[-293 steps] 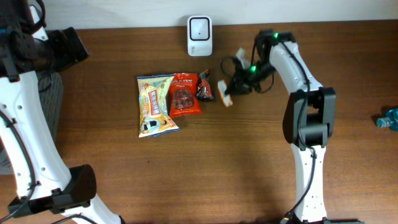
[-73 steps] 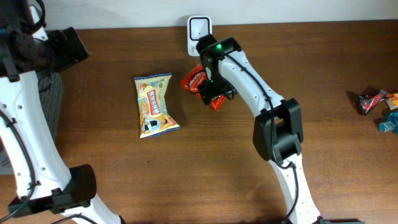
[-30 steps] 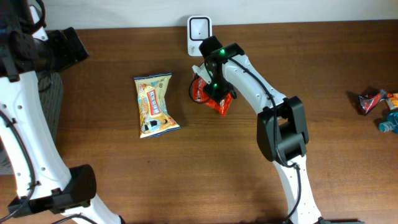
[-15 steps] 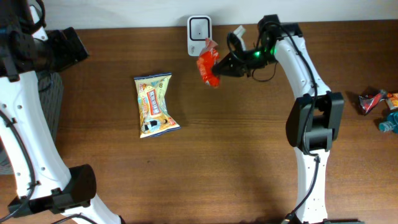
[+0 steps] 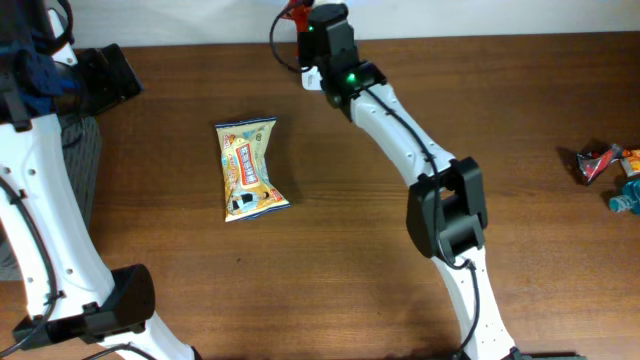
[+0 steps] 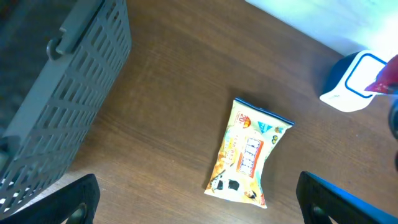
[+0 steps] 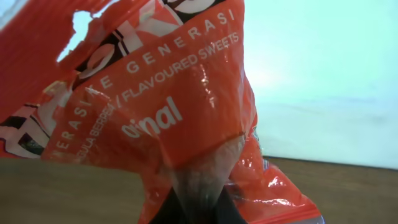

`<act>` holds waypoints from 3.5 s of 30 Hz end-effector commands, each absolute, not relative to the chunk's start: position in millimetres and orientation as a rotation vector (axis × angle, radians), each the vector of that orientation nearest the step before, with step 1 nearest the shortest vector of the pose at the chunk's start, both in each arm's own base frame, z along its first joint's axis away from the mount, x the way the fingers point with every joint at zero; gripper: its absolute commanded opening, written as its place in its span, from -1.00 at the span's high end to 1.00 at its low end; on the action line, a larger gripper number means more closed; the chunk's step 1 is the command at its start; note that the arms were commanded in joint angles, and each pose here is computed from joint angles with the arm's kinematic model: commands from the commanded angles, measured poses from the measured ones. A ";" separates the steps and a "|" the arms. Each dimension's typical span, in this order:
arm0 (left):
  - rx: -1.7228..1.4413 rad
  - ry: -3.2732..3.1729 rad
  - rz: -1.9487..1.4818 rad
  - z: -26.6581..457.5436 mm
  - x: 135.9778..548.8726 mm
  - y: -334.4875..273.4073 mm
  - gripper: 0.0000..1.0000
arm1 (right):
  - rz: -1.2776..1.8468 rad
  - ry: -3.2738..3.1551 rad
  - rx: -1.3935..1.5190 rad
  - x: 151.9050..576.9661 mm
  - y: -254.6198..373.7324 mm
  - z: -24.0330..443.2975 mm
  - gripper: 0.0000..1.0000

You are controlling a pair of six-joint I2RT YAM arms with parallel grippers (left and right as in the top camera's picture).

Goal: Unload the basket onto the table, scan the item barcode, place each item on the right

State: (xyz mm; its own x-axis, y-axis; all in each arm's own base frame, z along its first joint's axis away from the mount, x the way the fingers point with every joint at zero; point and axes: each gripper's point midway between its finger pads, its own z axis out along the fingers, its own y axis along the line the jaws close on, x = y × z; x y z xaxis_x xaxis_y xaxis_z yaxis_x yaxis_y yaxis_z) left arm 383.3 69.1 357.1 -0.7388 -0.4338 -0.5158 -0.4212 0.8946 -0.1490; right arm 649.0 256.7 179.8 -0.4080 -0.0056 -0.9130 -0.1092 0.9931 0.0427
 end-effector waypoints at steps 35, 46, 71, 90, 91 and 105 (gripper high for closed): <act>-0.607 2.494 -0.018 359.7 381.8 70.8 -0.98 | -0.542 2.485 1.392 385.1 -331.8 96.5 -0.82; -0.607 2.494 -0.018 359.7 381.9 70.7 -0.98 | 1.011 2.667 0.037 497.0 40.5 129.2 -0.96; -0.607 2.494 -0.018 359.7 381.9 70.7 -0.98 | 0.317 2.937 -0.503 420.8 296.2 66.9 0.92; -0.607 2.494 -0.018 359.7 381.9 70.7 -0.99 | 0.117 3.039 -0.377 400.3 272.6 107.6 0.86; -0.607 2.494 -0.018 359.7 381.9 70.7 -0.98 | 0.107 3.069 -0.282 400.1 272.4 85.5 0.92; -0.607 2.494 -0.018 359.7 381.8 70.8 -0.98 | -0.328 2.903 -0.429 444.8 190.6 107.4 0.92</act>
State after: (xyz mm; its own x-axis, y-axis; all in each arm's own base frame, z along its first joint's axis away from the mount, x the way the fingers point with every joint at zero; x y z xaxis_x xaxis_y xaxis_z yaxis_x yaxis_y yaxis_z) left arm 383.2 68.8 356.9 -0.7395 -0.4333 -0.5152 -0.4206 0.8949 -0.1488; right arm 426.0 191.2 56.7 -0.9287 -0.3692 -0.0348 -0.3515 0.9064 -0.2342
